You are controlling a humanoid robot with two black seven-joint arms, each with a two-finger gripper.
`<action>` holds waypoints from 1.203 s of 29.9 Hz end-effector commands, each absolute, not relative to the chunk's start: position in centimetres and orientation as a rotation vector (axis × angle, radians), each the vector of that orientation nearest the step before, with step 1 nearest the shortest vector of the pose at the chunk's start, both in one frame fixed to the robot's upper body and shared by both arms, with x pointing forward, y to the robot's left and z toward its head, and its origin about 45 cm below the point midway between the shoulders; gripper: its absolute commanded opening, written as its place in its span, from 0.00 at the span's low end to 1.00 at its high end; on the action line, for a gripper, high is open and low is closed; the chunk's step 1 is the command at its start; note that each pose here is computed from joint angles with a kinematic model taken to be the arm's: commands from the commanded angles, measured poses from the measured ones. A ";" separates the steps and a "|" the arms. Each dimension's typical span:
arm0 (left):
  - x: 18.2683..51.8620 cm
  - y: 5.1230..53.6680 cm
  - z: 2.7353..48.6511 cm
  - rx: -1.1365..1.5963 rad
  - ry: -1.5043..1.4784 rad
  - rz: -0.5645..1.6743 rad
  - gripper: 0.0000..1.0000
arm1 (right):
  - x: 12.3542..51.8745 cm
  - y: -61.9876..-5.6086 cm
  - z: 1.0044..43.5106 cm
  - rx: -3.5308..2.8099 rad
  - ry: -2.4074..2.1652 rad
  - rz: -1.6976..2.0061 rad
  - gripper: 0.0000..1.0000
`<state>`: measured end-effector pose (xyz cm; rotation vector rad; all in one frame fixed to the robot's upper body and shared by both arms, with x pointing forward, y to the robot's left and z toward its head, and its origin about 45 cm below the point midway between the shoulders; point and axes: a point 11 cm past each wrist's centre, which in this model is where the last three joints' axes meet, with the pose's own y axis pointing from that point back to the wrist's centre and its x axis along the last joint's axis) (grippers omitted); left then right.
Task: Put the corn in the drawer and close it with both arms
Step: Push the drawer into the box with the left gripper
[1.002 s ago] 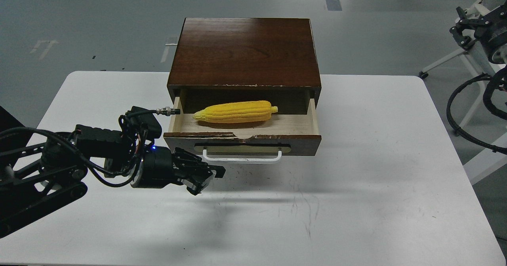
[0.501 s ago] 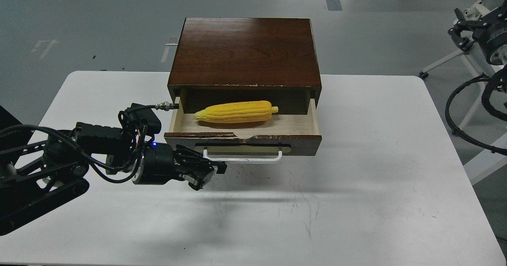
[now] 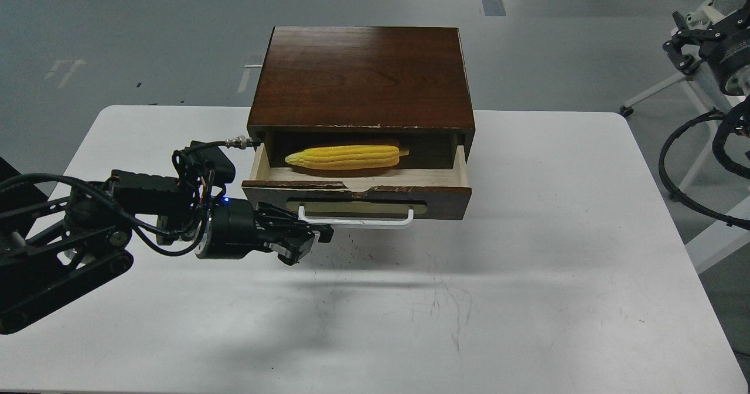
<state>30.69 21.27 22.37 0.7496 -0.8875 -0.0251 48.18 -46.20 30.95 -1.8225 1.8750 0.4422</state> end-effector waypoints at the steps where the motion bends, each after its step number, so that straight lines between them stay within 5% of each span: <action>1: 31.6 21.6 22.7 0.755 -0.875 0.003 0.00 | 48.2 -46.1 30.9 -1.824 1.874 0.445 1.00; 36: 35.8 22.6 22.1 0.784 -0.804 0.119 0.00 | 48.3 -46.1 31.1 -1.822 1.873 0.440 1.00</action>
